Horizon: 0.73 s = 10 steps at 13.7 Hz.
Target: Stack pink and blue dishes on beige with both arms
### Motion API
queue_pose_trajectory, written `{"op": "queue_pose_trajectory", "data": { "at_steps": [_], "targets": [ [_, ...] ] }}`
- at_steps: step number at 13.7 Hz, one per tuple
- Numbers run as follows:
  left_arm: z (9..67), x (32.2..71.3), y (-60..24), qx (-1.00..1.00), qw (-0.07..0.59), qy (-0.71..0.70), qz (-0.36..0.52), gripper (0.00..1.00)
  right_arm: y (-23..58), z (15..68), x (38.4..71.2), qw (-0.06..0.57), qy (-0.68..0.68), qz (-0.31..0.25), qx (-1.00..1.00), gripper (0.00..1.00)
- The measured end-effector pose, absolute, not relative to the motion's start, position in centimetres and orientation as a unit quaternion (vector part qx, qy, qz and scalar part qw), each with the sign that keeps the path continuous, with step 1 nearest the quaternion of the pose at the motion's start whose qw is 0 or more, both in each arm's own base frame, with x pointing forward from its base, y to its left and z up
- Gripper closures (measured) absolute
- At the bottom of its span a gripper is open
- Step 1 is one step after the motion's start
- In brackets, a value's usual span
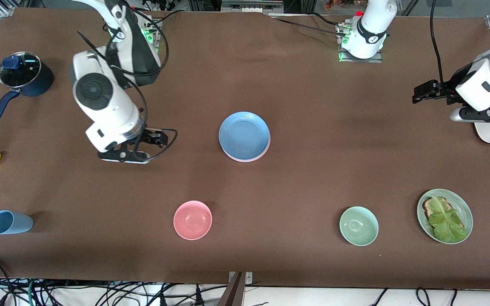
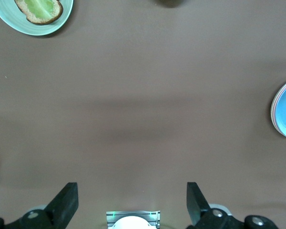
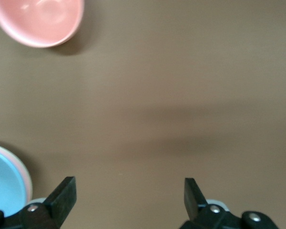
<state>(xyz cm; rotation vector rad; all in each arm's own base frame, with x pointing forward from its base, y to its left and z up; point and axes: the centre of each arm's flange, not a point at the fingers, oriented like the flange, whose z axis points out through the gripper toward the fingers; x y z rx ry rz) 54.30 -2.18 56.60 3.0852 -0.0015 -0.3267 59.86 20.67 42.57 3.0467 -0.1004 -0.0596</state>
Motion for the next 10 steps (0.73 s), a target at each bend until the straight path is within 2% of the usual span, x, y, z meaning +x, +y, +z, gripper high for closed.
{"op": "queue_pose_trajectory", "data": {
  "at_steps": [5,10],
  "targets": [
    [56.6,54.3,-2.2,0.994,0.020,-0.001,-0.105,0.00,8.8,47.5,60.5,0.022,-0.038,-0.038,0.998,0.00],
    [56.6,54.3,-2.2,0.994,0.020,-0.001,-0.106,0.00,1.5,54.2,58.5,-0.002,-0.046,-0.050,0.998,0.00]
  ]
}}
